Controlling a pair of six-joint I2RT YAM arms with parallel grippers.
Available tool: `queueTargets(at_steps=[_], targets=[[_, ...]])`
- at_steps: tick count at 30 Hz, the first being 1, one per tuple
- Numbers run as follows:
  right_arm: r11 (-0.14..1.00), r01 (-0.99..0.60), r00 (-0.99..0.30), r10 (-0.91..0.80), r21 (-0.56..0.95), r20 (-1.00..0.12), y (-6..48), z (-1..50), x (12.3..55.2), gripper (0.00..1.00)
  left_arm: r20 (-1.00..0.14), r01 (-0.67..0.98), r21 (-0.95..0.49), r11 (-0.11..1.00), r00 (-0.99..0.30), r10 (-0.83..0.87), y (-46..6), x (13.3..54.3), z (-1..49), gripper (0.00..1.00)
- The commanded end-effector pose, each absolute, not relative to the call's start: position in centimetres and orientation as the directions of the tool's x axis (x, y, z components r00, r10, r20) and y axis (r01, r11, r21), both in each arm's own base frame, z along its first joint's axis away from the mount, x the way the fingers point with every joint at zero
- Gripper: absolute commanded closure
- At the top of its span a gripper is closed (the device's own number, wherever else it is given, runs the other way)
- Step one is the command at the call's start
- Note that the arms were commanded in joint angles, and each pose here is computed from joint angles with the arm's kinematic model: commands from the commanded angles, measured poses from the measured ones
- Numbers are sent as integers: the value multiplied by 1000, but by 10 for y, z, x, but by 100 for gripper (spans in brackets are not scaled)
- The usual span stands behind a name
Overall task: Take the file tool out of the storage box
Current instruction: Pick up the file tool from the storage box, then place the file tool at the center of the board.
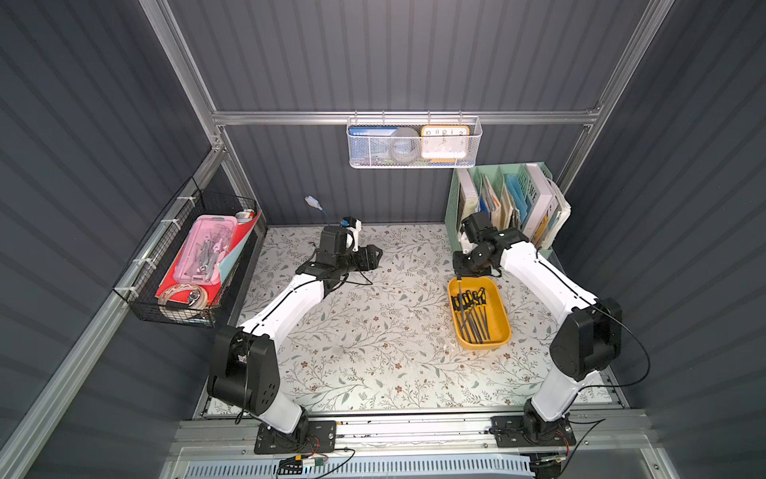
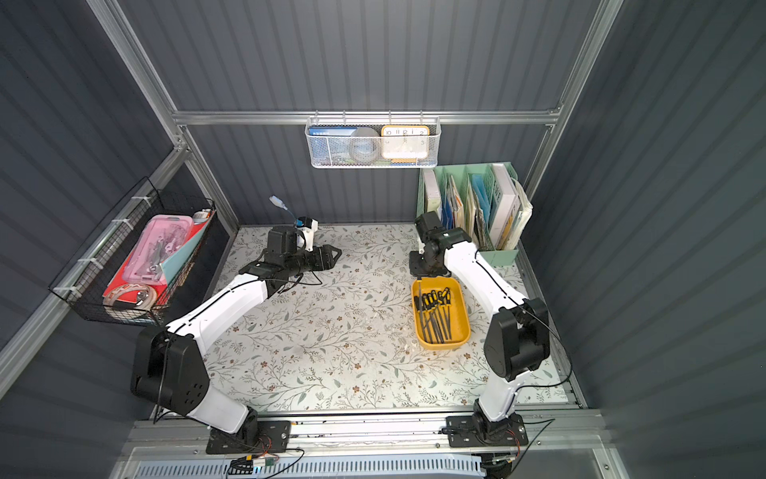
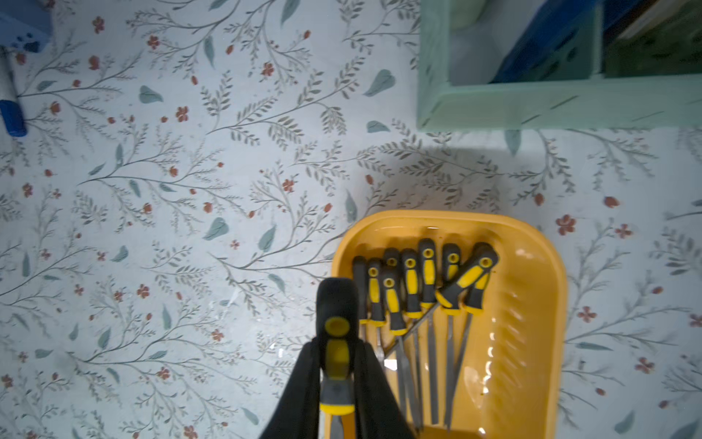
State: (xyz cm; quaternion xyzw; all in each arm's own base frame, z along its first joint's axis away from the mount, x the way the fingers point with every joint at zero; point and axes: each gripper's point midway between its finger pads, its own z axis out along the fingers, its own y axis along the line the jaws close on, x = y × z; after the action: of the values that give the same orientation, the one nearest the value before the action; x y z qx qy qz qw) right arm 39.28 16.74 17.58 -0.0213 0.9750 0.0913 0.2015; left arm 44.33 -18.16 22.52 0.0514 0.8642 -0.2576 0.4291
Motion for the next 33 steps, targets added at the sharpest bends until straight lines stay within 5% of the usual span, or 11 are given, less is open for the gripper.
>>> queueTargets(at_steps=[1, 17, 33], targets=[[982, -7, -939, 59, 190, -338, 194, 159, 383, 100, -784, 320, -383, 867, -609, -121, -178, 439, 236, 29], [996, 64, -977, 76, 65, -200, 221, 64, 379, 100, -776, 305, -374, 876, -620, -116, -174, 433, 229, 29], [999, 51, -990, 51, 2, -133, 219, 27, 370, 86, -772, 306, -368, 878, -627, -105, -174, 435, 224, 28]])
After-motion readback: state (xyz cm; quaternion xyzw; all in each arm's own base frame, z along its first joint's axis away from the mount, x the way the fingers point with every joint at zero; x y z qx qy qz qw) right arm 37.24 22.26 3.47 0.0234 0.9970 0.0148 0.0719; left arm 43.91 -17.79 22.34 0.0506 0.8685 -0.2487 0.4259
